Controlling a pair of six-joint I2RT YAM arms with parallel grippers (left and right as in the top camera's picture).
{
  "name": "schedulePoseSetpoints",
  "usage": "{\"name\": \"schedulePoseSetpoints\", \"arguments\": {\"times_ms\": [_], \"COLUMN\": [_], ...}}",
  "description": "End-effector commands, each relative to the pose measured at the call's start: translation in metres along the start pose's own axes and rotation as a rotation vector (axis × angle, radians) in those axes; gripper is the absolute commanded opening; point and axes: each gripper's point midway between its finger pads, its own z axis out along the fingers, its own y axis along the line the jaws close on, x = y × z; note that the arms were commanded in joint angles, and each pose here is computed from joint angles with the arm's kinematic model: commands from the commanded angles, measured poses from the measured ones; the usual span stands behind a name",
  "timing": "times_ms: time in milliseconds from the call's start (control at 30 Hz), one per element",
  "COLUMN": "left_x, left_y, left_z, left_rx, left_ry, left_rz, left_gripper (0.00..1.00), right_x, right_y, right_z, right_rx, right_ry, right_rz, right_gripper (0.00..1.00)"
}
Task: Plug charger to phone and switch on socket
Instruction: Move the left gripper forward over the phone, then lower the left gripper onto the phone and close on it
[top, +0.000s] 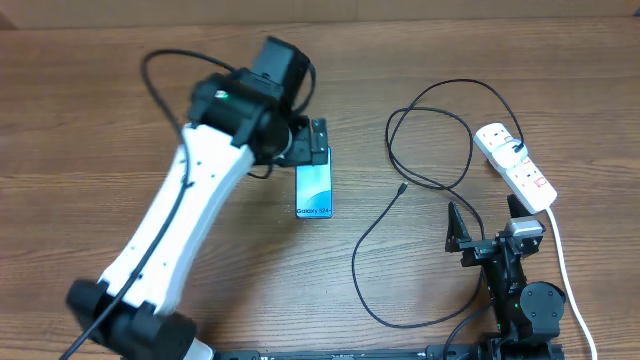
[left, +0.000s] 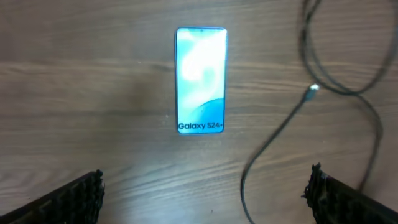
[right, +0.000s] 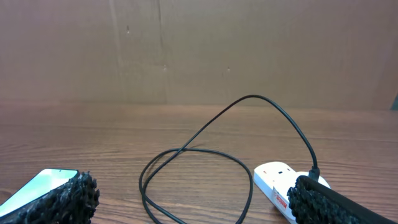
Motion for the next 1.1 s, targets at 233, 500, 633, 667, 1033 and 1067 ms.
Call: {"name": "schedulePoseSetpoints", "arguments": {"times_ms": [233,500,633,667,1033,1067], "left_x": [0.008,0.015,-0.009,-0.013,-0.012,-0.01], "left_y": [-0.002,-0.007,-0.006,-0.006,-0.007,-0.006], "left_z": [0.071,0.101,0.098,0.099,0.147,0.153], "left_rx": [-0.059,-0.1,-0.131,-0.132,-0.173,-0.176], "left_ry": [0.047,0.176,0.084,0.066,0.109,0.123], "left_rz": [-0.137,-0.067,-0.044,-0.036,-0.026,-0.026], "left_gripper": [1.0,1.0,1.0,1.0,1.0,1.0], "right_x": [0.002,0.002,0.002,0.002,0.002,0.002], "right_y": [0.0,0.0,0.0,0.0,0.0,0.0], "right_z": [0.0,0.0,0.0,0.0,0.0,0.0], "right_rx": [0.001,0.001,0.001,0.001,0.001,0.001], "right_ry": [-0.002,-0.002,-0.002,-0.002,-0.002,-0.002], "right_rz": [-0.004,-0.004,-0.005,-0.004,-0.004,-0.004], "right_gripper": [1.0,1.0,1.0,1.0,1.0,1.0]}}
